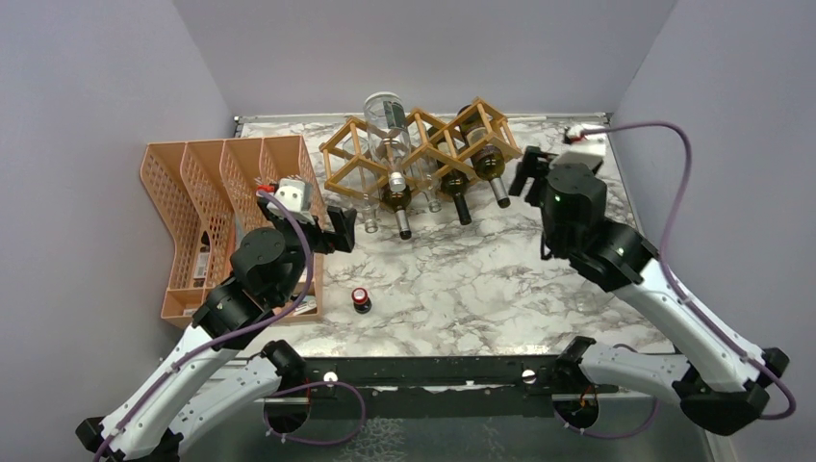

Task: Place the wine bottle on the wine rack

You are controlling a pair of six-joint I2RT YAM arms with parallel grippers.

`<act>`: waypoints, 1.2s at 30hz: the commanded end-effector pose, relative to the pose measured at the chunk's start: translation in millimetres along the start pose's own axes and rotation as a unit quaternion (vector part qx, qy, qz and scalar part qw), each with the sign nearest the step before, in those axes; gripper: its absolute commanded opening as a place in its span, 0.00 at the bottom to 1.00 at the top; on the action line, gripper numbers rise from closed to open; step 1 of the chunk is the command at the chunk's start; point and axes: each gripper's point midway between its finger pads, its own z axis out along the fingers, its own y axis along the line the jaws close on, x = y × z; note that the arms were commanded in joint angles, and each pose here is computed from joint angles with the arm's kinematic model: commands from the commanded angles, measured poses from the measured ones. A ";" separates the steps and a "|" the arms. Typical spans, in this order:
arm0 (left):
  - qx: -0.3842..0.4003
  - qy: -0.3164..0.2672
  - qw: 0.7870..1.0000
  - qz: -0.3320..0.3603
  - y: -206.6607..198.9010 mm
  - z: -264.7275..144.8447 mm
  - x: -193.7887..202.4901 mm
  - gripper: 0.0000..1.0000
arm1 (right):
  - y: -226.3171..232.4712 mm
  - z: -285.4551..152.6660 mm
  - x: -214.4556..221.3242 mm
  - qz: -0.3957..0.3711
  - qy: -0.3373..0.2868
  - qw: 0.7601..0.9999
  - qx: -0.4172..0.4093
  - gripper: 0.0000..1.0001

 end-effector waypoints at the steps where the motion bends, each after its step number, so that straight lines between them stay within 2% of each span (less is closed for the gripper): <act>1: 0.018 -0.017 1.000 -0.012 -8.2 2.7 -9.9 0.99 | -84.1 -32.7 0.9 -0.034 -0.022 0.990 0.137 0.77; 5: 0.029 -0.011 0.999 -0.010 -14.7 8.4 -7.4 0.99 | -122.3 -50.5 6.2 -0.046 -0.034 0.976 0.208 0.78; 9: 0.038 -0.007 0.999 -0.009 -19.5 11.2 -7.6 0.99 | -141.5 -58.8 12.0 -0.048 -0.041 0.967 0.247 0.82; 22: 0.049 -0.003 0.999 -0.011 -24.3 11.7 -6.5 0.99 | -171.6 -65.9 26.6 -0.052 -0.036 0.957 0.284 0.87; 31: 0.055 -0.003 0.998 -0.013 -25.8 10.4 -6.9 0.99 | -195.9 -82.7 49.1 0.006 -0.068 0.951 0.302 0.86; 36: 0.053 -0.001 0.999 -0.012 -25.3 10.8 -6.1 0.99 | -192.7 -75.4 56.3 -0.010 -0.065 0.949 0.308 0.84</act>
